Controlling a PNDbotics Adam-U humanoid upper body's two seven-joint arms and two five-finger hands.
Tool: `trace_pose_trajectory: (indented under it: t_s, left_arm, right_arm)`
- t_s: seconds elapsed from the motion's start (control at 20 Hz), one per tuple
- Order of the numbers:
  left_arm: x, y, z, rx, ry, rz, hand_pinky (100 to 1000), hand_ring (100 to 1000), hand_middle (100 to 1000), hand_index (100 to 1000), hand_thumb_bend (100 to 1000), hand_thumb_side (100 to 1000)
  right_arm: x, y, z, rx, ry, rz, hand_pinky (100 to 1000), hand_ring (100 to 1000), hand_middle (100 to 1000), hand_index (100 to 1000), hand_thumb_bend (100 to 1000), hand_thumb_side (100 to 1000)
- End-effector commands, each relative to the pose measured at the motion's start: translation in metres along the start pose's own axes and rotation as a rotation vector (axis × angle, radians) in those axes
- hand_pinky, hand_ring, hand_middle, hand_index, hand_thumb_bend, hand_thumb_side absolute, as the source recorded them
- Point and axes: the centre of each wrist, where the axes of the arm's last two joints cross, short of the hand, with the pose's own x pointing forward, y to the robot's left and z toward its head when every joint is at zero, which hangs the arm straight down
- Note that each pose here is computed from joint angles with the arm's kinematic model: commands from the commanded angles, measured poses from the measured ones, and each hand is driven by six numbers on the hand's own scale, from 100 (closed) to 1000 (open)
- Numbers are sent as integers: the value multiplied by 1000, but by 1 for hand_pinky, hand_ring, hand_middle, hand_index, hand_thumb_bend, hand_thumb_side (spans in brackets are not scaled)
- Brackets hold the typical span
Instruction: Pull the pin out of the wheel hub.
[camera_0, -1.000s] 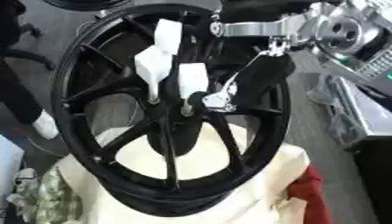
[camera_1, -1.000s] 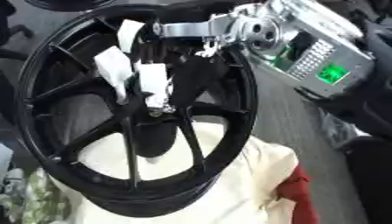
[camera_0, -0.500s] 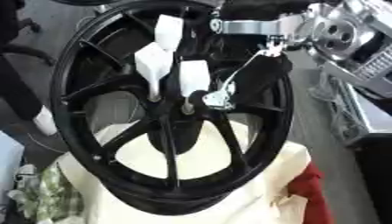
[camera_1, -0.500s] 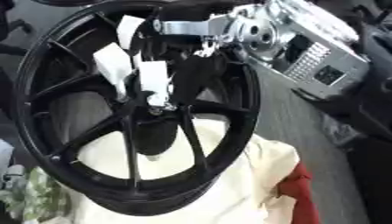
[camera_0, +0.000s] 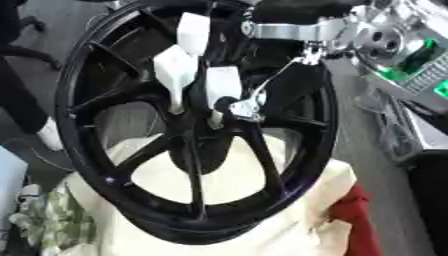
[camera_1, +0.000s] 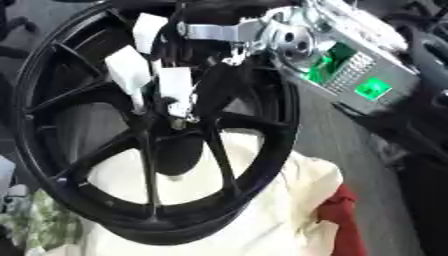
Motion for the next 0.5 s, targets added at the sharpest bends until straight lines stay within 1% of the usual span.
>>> trace_pose_trajectory:
  t_s: [0.05,0.5]
  left_arm:
    - [18,6,-5,4,-48,-5,799,827,761,809,1000,498]
    - [17,5,-5,1,-48,-3,799,826,758,807,1000,495]
  right_arm:
    - [-2,-7,6,43,82,-37,841,807,778,850,324,453]
    - [-13,-3,-4,52,106,-49,842,806,778,850,325,442]
